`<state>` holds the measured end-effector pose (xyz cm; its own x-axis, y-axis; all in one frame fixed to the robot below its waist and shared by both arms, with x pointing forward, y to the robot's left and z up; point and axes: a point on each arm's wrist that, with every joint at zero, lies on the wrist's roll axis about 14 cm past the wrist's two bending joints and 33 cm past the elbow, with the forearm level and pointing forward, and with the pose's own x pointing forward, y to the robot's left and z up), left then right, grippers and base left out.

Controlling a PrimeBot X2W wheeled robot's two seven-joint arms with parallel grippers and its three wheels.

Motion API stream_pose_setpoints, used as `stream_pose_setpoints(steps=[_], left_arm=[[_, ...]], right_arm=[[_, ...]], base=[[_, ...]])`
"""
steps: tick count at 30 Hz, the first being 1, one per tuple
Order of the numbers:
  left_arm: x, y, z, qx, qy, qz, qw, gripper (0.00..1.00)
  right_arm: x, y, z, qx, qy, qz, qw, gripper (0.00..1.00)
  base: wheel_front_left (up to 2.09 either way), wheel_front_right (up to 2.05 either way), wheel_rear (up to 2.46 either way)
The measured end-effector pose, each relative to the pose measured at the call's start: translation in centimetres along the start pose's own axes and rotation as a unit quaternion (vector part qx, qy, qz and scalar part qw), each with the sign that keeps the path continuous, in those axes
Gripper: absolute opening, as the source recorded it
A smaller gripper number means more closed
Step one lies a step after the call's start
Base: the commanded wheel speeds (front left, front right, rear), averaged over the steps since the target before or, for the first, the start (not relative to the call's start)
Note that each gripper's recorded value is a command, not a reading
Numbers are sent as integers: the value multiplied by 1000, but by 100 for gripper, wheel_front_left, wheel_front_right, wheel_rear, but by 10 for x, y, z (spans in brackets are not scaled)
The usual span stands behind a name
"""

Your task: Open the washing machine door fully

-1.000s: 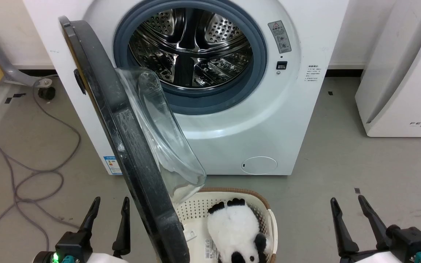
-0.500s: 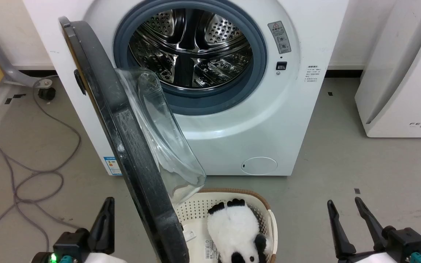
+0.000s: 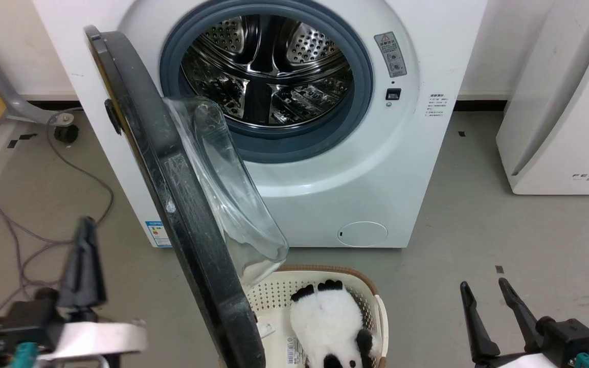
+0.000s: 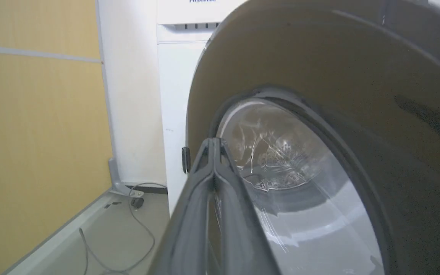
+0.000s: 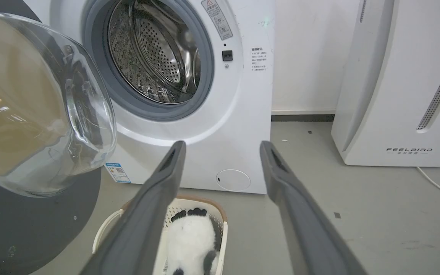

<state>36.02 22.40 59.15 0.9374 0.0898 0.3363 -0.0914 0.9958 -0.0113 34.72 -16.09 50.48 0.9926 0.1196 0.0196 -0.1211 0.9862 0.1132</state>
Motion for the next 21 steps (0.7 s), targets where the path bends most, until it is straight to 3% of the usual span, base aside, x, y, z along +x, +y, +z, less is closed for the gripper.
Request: stream_pose_setpoints(steps=[9, 16, 21], left_arm=[[18, -1, 100, 14, -160, 2, 987, 0], [14, -23, 185, 7, -298, -34, 954, 0], [0, -57, 213, -25, -339, -101, 935, 0]], right_arm=[[0, 1, -5, 4, 7, 1, 1000, 100], [-1, -2, -7, 5, 11, -3, 1000, 100], [-3, -4, -8, 8, 12, -8, 1000, 100]], base=[[0, 0, 0], [0, 0, 0], [0, 0, 0]])
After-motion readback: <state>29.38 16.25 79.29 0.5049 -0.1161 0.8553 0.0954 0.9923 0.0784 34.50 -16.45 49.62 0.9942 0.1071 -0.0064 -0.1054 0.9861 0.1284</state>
